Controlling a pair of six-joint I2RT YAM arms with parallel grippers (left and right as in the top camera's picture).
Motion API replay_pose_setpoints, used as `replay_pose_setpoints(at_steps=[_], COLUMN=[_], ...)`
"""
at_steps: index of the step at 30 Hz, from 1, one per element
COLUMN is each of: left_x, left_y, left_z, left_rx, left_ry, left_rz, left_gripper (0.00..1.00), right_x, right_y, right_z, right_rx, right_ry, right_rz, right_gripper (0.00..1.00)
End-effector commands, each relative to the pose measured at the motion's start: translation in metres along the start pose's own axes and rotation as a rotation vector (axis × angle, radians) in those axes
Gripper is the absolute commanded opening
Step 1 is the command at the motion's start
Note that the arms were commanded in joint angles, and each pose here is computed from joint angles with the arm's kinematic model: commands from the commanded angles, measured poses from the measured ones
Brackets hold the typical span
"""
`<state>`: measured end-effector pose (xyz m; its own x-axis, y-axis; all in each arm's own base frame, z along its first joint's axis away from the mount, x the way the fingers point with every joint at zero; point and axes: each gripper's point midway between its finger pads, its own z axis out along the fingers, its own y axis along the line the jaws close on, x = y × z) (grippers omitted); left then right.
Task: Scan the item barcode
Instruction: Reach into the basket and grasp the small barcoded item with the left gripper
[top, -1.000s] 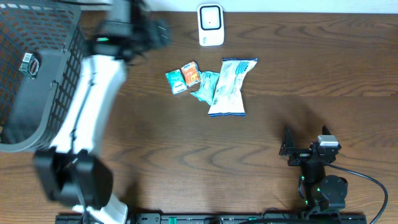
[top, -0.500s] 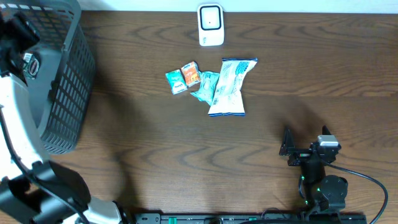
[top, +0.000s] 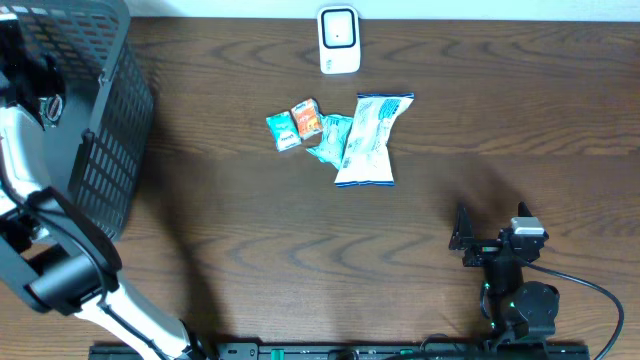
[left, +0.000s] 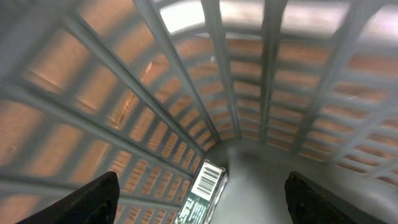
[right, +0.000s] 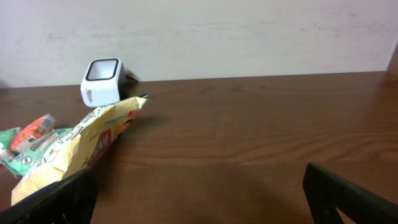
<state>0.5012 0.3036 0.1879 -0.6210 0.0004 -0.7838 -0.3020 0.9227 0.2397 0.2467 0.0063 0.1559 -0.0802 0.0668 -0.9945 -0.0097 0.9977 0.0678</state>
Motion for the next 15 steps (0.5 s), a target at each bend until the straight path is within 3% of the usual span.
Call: replay_pose_setpoints(at_steps=[1, 9, 10, 11, 15], left_x=[0.015, 0.042, 0.045, 0.054, 0.071], left_y=[-0.002, -0.005, -0.006, -0.005, 0.0], left_z=[0.026, 0.064, 0.067, 0.073, 0.082], left_rx=[-0.001, 0.0, 0.001, 0.002, 0.0], left_ry=[0.019, 0.034, 0.037, 0.053, 0.084], left_rz=[0.053, 0.049, 0.048, 0.043, 0.032], left_gripper=[0.84, 0.86, 0.96, 0.99, 0.99], right_x=[0.001, 0.001, 0.001, 0.001, 0.001], right_y=[-0.002, -0.002, -0.002, -0.002, -0.002], right_z=[0.0, 0.0, 0.0, 0.0, 0.0], right_rx=[0.01, 0.01, 0.01, 0.01, 0.01], right_ry=[0.003, 0.003, 0.003, 0.003, 0.003], right_rz=[-0.008, -0.008, -0.008, -0.008, -0.008], right_gripper=[0.99, 0.99, 0.99, 0.99, 0.99])
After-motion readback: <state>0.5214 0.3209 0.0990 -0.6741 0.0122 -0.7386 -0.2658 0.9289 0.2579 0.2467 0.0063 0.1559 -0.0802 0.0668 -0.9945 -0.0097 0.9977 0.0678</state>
